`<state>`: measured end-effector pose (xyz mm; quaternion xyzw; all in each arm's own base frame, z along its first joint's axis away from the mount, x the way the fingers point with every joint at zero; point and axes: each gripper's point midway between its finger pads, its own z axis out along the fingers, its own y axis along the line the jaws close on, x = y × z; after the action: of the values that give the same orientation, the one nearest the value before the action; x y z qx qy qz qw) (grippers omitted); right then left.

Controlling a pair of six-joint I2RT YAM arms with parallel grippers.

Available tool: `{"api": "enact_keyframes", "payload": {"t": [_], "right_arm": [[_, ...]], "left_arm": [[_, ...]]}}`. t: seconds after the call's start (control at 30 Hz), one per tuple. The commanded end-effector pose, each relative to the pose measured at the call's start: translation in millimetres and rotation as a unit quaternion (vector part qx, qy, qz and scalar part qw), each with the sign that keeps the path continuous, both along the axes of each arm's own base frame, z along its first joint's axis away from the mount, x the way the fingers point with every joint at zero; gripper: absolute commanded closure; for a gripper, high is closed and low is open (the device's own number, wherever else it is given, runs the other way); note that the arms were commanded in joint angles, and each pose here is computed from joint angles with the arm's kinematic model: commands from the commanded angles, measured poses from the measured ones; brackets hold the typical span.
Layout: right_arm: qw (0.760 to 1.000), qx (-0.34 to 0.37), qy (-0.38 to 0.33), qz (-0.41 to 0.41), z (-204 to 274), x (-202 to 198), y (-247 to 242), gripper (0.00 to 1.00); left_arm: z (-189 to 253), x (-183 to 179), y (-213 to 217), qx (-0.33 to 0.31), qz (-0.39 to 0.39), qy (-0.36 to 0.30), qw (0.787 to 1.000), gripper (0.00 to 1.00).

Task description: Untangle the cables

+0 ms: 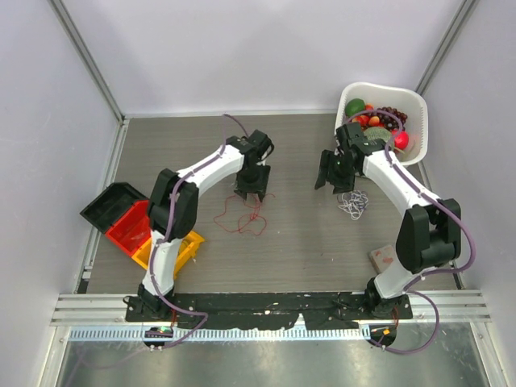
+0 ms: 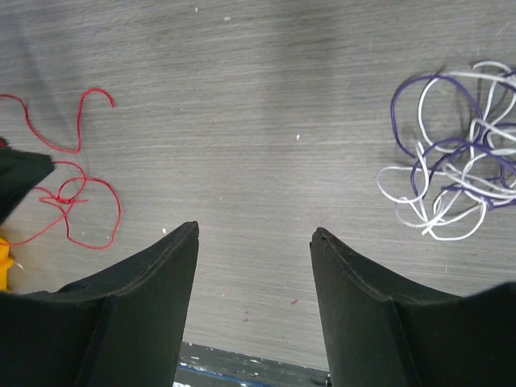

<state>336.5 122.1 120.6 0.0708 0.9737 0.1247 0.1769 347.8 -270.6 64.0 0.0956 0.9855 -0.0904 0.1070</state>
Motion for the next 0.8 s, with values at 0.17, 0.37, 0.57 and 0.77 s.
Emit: {"api": "enact_keyframes", "payload": {"t": [0.17, 0.37, 0.57, 0.77], "right_arm": [[0.996, 0.051, -0.077, 0.014, 48, -24, 9, 0.37], [0.992, 0.053, -0.111, 0.017, 71, -25, 7, 0.37], [0.991, 0.059, -0.121, 0.028, 79, -31, 15, 0.37], [0.988, 0.056, -0.134, 0.044, 89, -33, 22, 0.37]], "left_arm": [[0, -31, -6, 0.061, -0.059, -0.013, 0.996, 0.0], [-24, -51, 13, 0.083, -0.056, 0.011, 0.995, 0.02], [-44, -55, 17, 0.096, -0.055, 0.019, 0.994, 0.28], [-42, -41, 17, 0.109, -0.052, -0.006, 0.993, 0.86]]}}
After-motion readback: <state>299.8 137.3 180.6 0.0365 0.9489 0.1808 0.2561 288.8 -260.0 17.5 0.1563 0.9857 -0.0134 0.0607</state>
